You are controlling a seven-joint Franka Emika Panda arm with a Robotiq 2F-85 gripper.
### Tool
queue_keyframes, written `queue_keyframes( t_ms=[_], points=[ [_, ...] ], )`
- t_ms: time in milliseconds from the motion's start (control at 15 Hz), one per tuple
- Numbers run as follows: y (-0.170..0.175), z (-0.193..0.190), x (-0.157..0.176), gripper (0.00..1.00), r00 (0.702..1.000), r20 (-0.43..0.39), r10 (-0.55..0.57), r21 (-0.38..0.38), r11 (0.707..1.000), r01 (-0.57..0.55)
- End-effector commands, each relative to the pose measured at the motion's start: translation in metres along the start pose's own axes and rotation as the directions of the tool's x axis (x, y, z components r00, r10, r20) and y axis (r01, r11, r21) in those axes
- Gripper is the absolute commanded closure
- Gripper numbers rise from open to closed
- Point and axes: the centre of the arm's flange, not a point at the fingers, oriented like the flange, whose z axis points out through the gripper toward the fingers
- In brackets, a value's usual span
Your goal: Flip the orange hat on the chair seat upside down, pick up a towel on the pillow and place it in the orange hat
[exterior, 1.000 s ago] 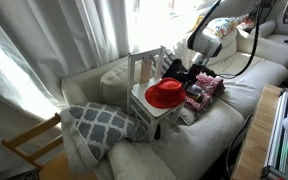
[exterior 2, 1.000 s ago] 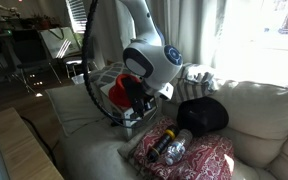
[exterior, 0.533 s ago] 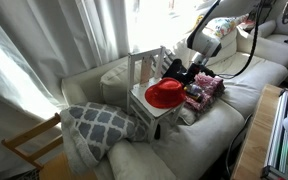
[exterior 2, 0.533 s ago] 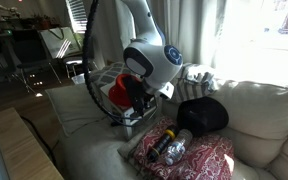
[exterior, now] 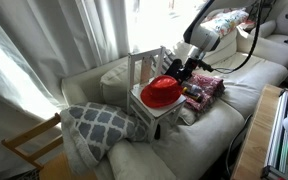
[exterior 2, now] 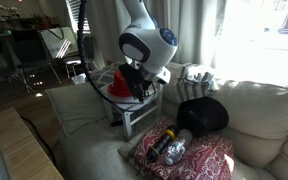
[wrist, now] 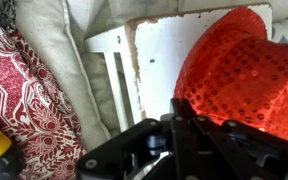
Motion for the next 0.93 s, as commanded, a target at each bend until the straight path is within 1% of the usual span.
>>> queue_keyframes(
  t_ms=[0, 200, 267, 467, 600, 733, 867],
  points=[
    [-0.058, -0.041, -0.023, 0.99, 0.996, 0.058, -0.064, -0.122, 0.990, 0.071],
    [-0.100, -0.072, -0.027, 0.99, 0.989, 0.047, -0.141, -0.238, 0.960, 0.148],
    [-0.114, -0.082, -0.029, 0.99, 0.985, 0.037, -0.169, -0.276, 0.946, 0.172],
    [-0.151, -0.107, -0.030, 0.99, 0.966, -0.029, -0.256, -0.383, 0.896, 0.226],
    [-0.168, -0.119, -0.033, 0.99, 0.949, -0.074, -0.305, -0.440, 0.864, 0.243],
    [-0.179, -0.129, -0.037, 0.99, 0.933, -0.094, -0.348, -0.500, 0.827, 0.258],
    [-0.187, -0.133, -0.039, 0.99, 0.920, -0.094, -0.381, -0.546, 0.792, 0.273]
  ],
)
